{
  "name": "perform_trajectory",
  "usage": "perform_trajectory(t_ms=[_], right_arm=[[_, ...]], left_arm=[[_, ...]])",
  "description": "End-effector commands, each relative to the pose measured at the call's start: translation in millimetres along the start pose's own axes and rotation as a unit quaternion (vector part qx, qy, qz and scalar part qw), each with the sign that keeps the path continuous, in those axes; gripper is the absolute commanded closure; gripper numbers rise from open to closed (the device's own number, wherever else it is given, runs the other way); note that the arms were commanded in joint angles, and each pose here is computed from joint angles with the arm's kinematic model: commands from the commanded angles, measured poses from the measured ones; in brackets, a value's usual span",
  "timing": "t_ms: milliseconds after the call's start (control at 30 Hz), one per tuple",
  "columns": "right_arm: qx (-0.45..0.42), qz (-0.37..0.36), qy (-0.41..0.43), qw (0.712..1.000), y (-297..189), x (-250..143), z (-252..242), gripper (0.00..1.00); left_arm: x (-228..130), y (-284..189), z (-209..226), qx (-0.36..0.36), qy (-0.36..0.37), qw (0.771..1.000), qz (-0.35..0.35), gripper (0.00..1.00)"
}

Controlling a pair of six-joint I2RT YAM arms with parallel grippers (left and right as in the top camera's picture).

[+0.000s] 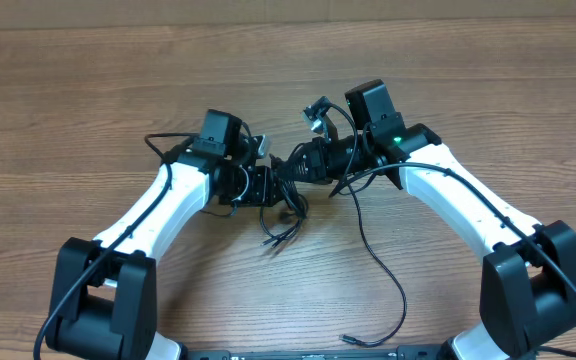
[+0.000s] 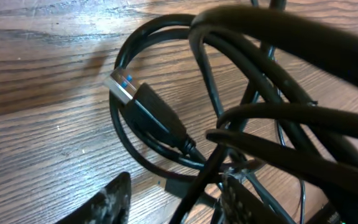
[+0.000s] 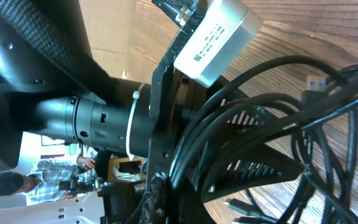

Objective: Untangle cables

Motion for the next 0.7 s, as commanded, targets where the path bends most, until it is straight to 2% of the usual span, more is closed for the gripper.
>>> perform_trajectory(t_ms=[0, 67, 133, 333, 500, 667], right_arm=[[0.019, -0.006, -0.016, 1.0, -3.7, 5.2, 12.9, 0.96], [0.011, -0.008, -0.016, 1.0, -3.7, 5.8, 10.9, 0.96], [0.001, -0.01, -0.015, 1.0, -3.7, 6.2, 8.5, 0.96], [-0.016, -0.012, -0.013, 1.0, -3.7, 6.4, 4.2, 0.96], [-0.043, -0.018, -0.011, 0.999, -4.1, 7.7, -2.5, 0.96], [-0.101, -0.031, 0.018, 0.994, -6.3, 9.6, -16.9, 0.96]], left_arm=[[-0.6, 3.6, 5.9, 0.018, -0.013, 1.0, -0.004, 0.6], [-0.2, 3.5, 5.8, 0.017, -0.013, 1.0, -0.005, 0.75], [0.4, 2.9, 5.8, 0.016, -0.013, 1.0, -0.006, 0.84], [1.0, -6.3, -4.8, -0.029, 0.015, 0.999, 0.0, 0.85], [-7.3, -17.8, -20.7, -0.089, 0.056, 0.994, 0.018, 0.91], [-10.8, -32.0, -28.4, -0.098, 0.076, 0.992, 0.005, 0.91]])
Point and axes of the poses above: each gripper's point midway between its finger pads, its own y axis out along the fingers, its own z axis along the line the jaws close on, x = y × z, the point moved 5 cm from there along -y, back along the fingers, and after that the axes turned 13 degrees about -y, right-handed, at the moved point
